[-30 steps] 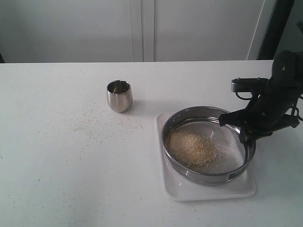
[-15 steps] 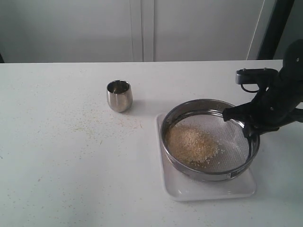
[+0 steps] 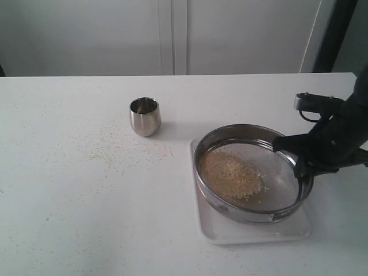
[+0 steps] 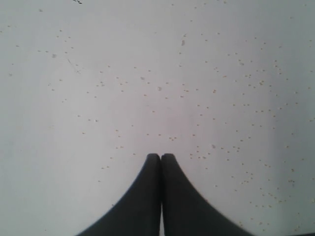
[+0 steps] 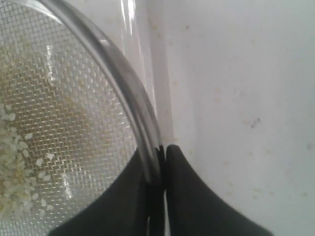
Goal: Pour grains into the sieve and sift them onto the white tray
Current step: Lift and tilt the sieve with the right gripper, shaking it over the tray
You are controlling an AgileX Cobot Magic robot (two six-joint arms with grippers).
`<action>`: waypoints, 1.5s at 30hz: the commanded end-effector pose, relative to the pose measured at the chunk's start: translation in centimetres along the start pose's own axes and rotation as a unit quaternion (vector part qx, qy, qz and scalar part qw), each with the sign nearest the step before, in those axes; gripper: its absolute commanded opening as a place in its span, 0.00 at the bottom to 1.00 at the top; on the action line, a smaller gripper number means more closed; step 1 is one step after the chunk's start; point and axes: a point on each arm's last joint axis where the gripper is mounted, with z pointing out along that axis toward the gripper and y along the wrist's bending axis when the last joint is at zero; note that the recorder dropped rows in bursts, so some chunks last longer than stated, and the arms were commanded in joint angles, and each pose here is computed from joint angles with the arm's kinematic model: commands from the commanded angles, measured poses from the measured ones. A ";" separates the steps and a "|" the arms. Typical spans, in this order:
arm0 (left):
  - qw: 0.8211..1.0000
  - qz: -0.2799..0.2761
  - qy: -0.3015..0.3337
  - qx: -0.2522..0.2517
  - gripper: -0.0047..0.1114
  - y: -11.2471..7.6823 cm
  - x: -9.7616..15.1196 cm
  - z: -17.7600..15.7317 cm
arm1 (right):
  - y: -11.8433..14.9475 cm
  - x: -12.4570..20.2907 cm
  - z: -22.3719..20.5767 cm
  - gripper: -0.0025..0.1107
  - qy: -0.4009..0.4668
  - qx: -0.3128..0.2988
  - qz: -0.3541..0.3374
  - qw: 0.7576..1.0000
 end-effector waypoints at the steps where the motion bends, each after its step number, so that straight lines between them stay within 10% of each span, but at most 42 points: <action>1: 1.000 -0.002 0.007 0.002 0.04 0.0 0.3 0.0 | -0.2 0.5 -1.8 0.02 -0.053 -0.012 0.014 0.998; 21: 1.000 -0.002 0.007 0.002 0.04 0.0 0.3 0.0 | -0.2 0.0 -2.2 0.02 -0.102 -0.014 0.034 0.994; 27: 1.000 -0.002 0.007 0.002 0.04 0.0 0.3 0.0 | 0.1 -0.8 -0.8 0.02 0.032 -0.011 0.009 0.999; 45: 1.000 -0.002 0.007 0.002 0.04 0.0 0.3 0.0 | 0.5 0.4 -3.4 0.02 -0.069 0.020 -0.015 0.997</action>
